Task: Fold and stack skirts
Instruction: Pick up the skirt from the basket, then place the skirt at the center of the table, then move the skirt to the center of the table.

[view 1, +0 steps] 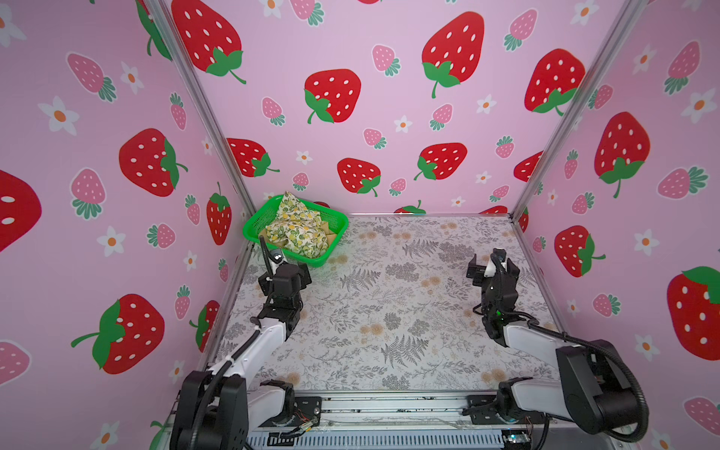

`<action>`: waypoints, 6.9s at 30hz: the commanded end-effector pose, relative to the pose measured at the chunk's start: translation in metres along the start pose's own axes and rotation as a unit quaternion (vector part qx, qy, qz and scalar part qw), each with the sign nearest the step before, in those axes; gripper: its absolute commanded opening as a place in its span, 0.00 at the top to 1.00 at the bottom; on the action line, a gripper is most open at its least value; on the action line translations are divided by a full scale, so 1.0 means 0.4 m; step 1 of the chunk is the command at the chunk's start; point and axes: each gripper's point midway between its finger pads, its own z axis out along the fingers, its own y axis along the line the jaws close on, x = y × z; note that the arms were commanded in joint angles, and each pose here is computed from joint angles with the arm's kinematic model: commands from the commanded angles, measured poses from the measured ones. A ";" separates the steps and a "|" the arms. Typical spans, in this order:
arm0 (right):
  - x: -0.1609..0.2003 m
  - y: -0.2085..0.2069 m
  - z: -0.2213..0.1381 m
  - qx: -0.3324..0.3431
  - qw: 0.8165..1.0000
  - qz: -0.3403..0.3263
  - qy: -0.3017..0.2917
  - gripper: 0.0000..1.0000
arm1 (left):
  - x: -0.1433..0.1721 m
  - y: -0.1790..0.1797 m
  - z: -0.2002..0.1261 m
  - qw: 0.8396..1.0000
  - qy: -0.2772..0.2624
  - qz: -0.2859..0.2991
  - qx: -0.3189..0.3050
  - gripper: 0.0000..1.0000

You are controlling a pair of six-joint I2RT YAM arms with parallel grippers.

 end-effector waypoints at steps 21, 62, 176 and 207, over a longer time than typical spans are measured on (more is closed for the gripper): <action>-0.137 0.230 0.034 -0.150 0.981 0.061 0.102 0.00 | -0.223 -0.162 0.223 0.966 0.224 -0.131 0.019 0.01; -0.089 0.313 0.007 -0.196 0.969 0.054 0.138 0.00 | -0.160 -0.235 0.426 0.924 0.327 -0.175 0.091 1.00; 0.083 0.293 -0.208 -0.174 0.956 0.047 0.231 0.01 | 0.550 -0.760 -0.157 0.862 0.455 0.060 0.216 0.85; 0.245 0.356 -0.136 -0.169 0.941 0.001 0.294 0.00 | 0.140 -0.447 -0.125 0.896 0.382 0.010 0.228 1.00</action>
